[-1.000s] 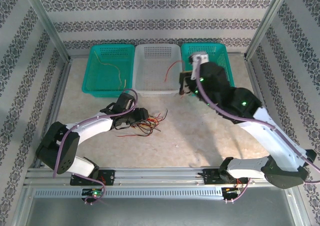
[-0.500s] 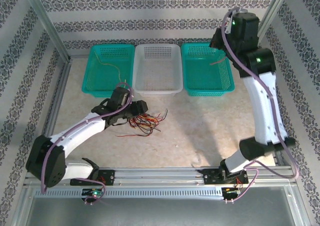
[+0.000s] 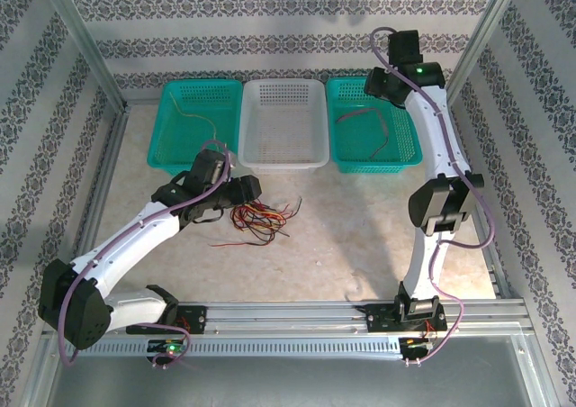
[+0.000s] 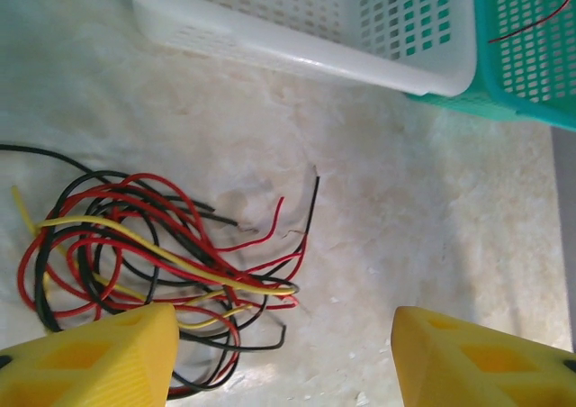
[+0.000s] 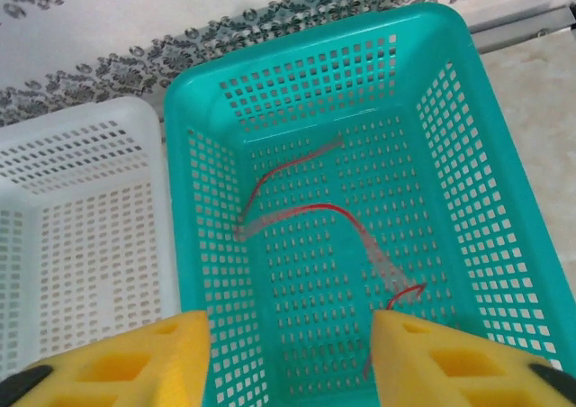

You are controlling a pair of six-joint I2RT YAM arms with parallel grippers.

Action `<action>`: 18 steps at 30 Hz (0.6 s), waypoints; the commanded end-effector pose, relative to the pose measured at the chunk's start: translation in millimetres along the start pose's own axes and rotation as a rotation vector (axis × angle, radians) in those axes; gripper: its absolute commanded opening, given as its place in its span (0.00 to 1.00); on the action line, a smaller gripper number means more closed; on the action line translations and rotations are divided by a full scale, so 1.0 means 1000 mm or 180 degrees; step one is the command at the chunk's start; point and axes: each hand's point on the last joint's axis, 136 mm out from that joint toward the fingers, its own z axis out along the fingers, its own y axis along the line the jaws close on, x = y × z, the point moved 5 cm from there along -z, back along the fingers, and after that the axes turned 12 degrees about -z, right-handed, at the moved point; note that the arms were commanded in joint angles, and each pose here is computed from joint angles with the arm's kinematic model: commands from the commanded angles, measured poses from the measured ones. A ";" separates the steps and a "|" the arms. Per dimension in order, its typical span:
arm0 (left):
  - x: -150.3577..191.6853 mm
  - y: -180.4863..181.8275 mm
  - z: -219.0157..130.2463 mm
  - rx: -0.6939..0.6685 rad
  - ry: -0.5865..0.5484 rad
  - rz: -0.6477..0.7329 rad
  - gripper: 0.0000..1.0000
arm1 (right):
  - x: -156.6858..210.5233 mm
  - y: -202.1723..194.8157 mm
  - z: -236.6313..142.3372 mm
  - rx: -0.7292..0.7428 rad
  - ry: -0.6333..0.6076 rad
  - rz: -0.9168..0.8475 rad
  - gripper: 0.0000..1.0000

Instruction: Untangle the cables

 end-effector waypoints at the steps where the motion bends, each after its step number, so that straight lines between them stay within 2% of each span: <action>1: 0.001 0.001 0.000 -0.0181 0.0064 0.0183 0.64 | -0.001 0.020 -0.045 -0.0118 -0.0208 -0.0087 0.54; 5: 0.004 0.003 0.015 -0.0290 0.0269 0.0179 0.61 | 0.027 0.040 -0.072 -0.0197 -0.0153 -0.0199 0.54; 8: 0.007 0.010 0.026 -0.0411 0.0346 0.0084 0.57 | 0.066 0.060 -0.096 -0.0405 -0.0129 -0.0301 0.54; 14: 0.014 0.020 0.050 -0.0583 0.0471 -0.0168 0.45 | 0.185 0.091 -0.113 -0.0984 0.0269 -0.0302 0.53; 18: 0.019 0.027 0.062 -0.0722 0.0483 -0.0300 0.43 | 0.256 0.100 -0.108 -0.1374 0.0640 -0.0157 0.53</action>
